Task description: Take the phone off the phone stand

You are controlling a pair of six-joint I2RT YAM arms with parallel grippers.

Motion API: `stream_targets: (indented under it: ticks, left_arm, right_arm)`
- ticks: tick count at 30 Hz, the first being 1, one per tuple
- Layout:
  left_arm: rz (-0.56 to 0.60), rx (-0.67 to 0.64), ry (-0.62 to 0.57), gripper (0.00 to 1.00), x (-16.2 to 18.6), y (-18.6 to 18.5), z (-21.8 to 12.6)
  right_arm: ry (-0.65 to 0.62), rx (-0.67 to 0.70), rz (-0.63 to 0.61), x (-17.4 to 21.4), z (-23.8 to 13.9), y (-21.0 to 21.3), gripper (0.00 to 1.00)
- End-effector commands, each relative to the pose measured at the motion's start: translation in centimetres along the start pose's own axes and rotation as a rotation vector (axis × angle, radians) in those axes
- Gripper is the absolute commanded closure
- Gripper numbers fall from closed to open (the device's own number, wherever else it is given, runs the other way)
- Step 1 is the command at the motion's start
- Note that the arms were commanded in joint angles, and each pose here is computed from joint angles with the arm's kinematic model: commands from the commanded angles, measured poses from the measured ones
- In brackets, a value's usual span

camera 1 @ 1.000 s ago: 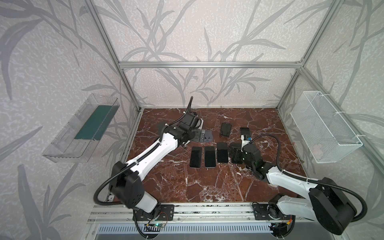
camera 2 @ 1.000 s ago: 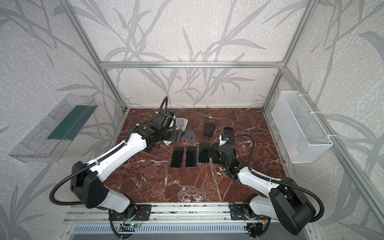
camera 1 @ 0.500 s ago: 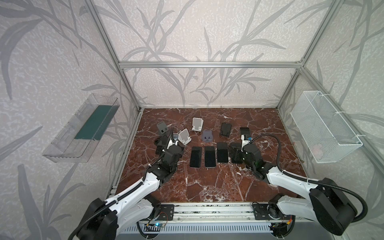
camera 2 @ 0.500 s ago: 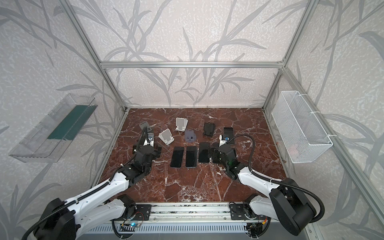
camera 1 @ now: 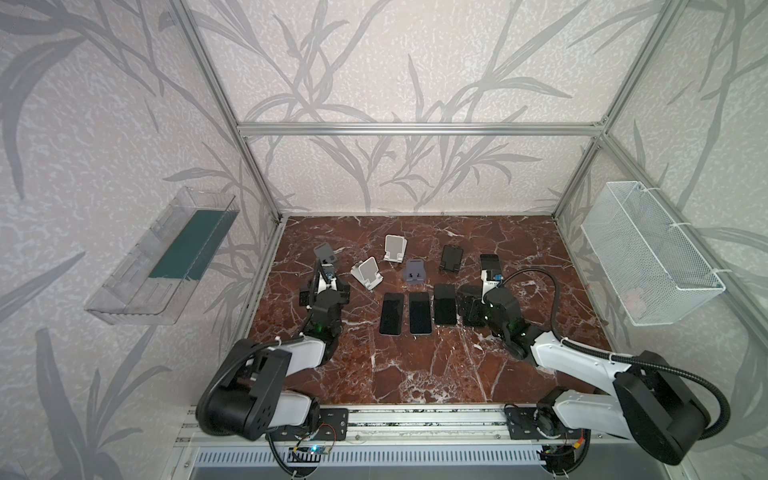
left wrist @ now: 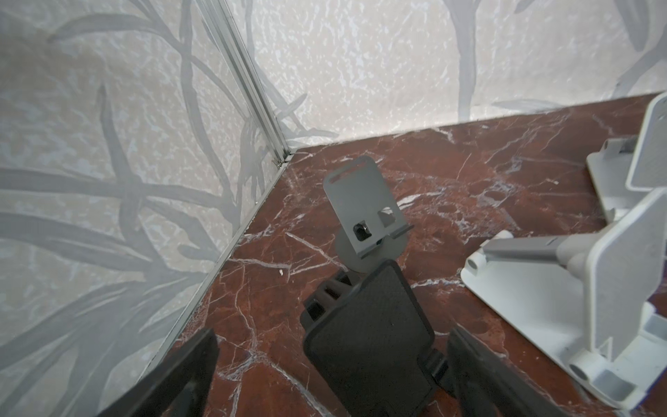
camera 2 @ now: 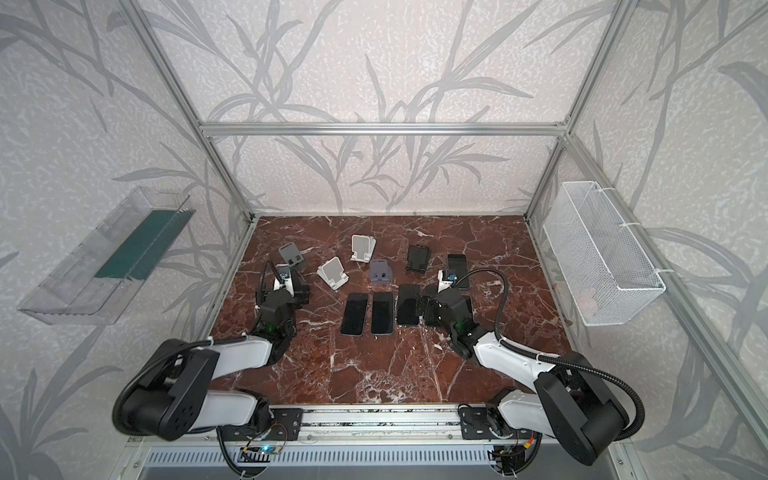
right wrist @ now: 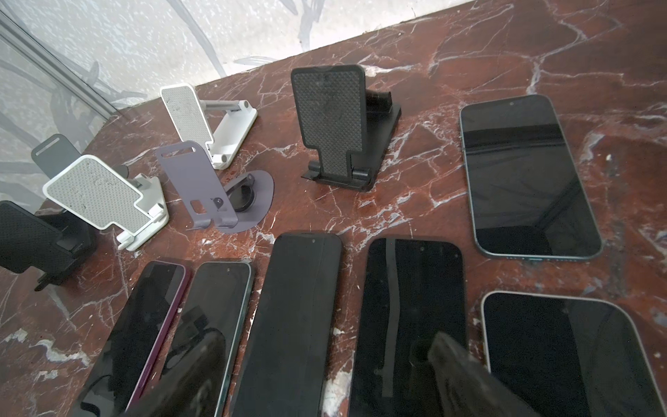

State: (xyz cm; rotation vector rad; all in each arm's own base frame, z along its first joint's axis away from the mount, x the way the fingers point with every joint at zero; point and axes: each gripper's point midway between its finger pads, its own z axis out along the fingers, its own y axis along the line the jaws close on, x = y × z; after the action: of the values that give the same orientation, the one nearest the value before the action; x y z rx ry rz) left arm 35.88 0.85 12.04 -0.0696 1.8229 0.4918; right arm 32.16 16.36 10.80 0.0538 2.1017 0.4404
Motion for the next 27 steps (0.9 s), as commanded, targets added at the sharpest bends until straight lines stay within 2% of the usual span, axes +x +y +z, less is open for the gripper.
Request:
stream_targets:
  ticks: [1,3,5,9,10,11,14,16,27]
  left_arm:
    - [-0.082,-0.052,-0.075,0.01,-1.3,1.2,0.8]
    - [-0.099,-0.034,-0.092,0.01,-0.6,1.2,1.4]
    - [-0.141,-0.072,-0.1,0.01,-0.5,2.2,1.5]
    - [-0.229,-0.001,-0.011,0.01,1.7,2.7,3.0]
    - [-0.238,0.008,-0.028,0.01,1.6,2.8,3.5]
    - [-0.235,0.016,-0.034,0.01,1.4,2.8,3.7]
    - [-0.216,0.116,0.055,0.01,1.9,1.4,4.3]
    - [-0.216,0.141,0.049,0.01,1.7,1.1,4.9]
    - [-0.222,0.135,0.061,0.01,1.9,1.3,4.9]
  right_arm:
    - [-0.025,0.018,-0.018,-0.5,0.1,-0.2,0.11]
    - [-0.026,0.017,-0.019,-0.5,0.1,-0.1,0.11]
    - [-0.026,0.012,-0.016,-0.5,0.1,0.0,0.11]
    - [-0.017,0.005,-0.011,-0.4,0.3,0.1,0.11]
    - [-0.017,0.001,-0.012,-0.4,0.3,0.2,0.11]
    - [-0.017,-0.001,-0.013,-0.4,0.2,0.2,0.11]
    - [-0.022,0.004,-0.013,-0.5,0.1,0.1,0.11]
    - [-0.024,0.004,-0.013,-0.6,0.1,0.1,0.11]
    - [-0.02,0.003,-0.014,-0.5,0.2,0.2,0.11]
